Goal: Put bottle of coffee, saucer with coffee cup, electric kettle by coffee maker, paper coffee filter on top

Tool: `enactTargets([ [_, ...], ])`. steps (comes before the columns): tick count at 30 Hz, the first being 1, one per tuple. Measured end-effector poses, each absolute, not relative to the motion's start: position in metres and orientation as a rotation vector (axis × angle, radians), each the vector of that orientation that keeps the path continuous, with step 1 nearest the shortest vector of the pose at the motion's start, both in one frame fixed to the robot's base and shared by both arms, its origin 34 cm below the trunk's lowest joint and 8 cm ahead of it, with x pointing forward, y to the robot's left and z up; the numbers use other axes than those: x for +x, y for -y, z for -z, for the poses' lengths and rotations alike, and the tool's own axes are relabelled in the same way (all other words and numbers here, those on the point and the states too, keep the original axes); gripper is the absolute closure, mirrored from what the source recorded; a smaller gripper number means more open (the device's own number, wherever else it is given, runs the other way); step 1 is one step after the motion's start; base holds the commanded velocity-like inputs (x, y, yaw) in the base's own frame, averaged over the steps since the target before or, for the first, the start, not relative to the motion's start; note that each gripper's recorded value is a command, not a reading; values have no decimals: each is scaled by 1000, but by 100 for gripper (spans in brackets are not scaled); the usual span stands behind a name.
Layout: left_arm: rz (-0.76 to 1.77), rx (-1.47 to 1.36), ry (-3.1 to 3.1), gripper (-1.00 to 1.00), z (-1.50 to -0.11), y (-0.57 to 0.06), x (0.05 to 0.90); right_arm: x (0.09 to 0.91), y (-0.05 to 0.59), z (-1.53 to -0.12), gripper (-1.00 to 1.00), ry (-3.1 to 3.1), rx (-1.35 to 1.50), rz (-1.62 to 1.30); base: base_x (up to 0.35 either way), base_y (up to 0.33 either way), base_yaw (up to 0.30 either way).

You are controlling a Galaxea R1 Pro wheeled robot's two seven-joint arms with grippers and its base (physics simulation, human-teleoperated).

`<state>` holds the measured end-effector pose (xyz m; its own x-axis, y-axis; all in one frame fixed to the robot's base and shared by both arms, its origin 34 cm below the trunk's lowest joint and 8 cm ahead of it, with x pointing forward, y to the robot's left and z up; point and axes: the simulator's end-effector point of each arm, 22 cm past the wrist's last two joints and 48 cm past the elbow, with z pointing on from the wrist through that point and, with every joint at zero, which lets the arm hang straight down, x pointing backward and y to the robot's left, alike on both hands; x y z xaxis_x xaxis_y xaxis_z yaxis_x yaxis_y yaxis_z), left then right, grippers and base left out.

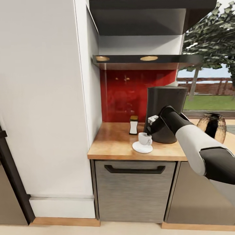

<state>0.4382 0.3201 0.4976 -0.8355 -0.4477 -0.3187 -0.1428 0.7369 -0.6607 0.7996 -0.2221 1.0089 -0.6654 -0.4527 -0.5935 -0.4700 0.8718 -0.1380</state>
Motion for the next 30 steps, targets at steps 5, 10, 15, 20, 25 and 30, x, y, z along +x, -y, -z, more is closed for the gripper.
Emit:
enactTargets([
  [5,887,-450,-2473,-100,-498,-320,438,799,222,-1008,100,-2397,-666,-37,110,0,0],
  [10,887,-450,-2474,-100,-498,-320,438,799,221,-1007,100,-2399,-667,-38,109,0,0],
  [15,888,-449,-2474,-100,-498,-320,438,798,222,-1001,100,-2407,-667,-42,22,0,0],
  [20,888,-448,-2474,-100,-498,-320,438,797,222,-995,100,-2416,-668,-45,5,0,0],
  [25,889,-448,-2474,-100,-494,-320,438,796,222,-988,100,-2421,-668,-47,1,0,0],
  [30,890,-448,-2474,-100,-490,-319,437,795,223,-982,100,-2424,-666,-47,0,0,0],
])
